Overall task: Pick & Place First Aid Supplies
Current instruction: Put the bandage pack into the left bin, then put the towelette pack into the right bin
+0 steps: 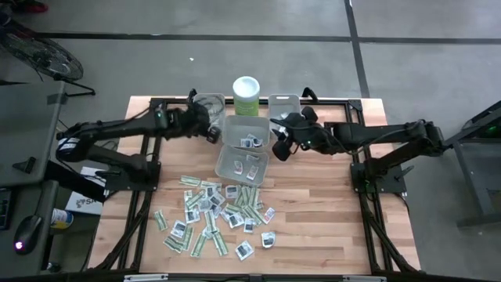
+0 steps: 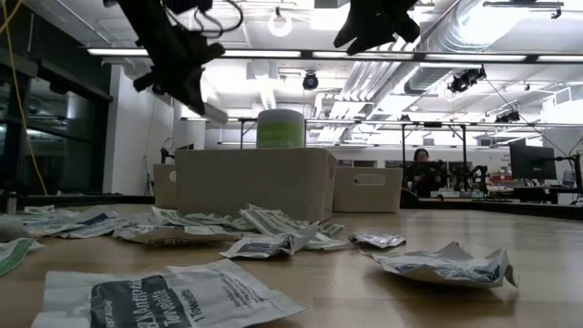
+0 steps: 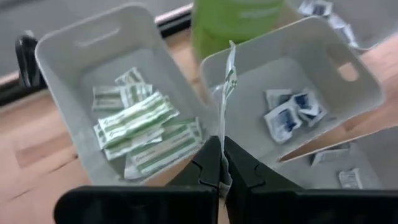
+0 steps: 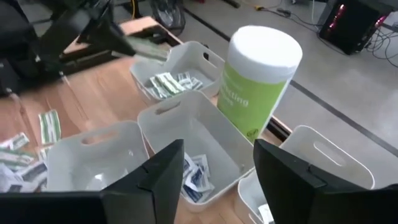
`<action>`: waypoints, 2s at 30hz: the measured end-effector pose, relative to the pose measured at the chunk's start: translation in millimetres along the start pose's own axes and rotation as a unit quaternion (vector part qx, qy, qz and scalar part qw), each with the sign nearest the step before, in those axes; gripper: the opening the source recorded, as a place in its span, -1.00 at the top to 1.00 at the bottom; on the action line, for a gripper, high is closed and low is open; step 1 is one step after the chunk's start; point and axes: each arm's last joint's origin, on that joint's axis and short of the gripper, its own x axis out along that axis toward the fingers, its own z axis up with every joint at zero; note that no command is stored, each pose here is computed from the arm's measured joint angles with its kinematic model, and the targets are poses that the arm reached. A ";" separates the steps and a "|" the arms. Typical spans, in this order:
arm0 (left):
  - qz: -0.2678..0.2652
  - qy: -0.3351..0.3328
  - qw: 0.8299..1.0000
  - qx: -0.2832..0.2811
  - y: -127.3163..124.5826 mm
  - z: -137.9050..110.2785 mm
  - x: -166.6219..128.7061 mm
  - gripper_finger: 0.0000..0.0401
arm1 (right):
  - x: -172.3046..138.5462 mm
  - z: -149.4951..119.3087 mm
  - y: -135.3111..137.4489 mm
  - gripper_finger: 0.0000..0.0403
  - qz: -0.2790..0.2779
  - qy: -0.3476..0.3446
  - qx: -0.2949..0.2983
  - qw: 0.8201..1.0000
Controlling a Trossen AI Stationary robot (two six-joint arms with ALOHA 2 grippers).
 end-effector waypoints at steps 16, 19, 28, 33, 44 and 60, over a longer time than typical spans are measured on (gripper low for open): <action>-0.055 0.159 0.982 -0.089 91.8 31.9 74.4 1.00 | -0.2 -7.4 -2.8 0.06 -0.013 0.034 -0.029 0.999; -0.049 0.168 0.980 -0.094 95.0 31.3 87.7 1.00 | -0.3 -8.9 -3.5 0.06 -0.016 0.040 -0.032 0.999; -0.021 0.181 0.978 -0.104 95.4 27.4 110.9 0.97 | -1.1 -14.8 -6.0 0.06 -0.025 0.068 -0.041 0.997; -0.003 0.176 0.979 -0.099 96.5 27.5 111.6 0.83 | -1.2 -15.6 -6.4 0.06 -0.027 0.072 -0.042 0.996; 0.050 0.155 0.983 -0.082 99.8 29.0 106.5 0.32 | -1.4 -16.7 -7.0 0.06 -0.028 0.077 -0.046 0.996; 0.022 0.044 0.998 -0.039 88.8 42.2 40.4 0.27 | -2.9 -23.9 -4.6 0.06 0.036 0.140 0.022 0.989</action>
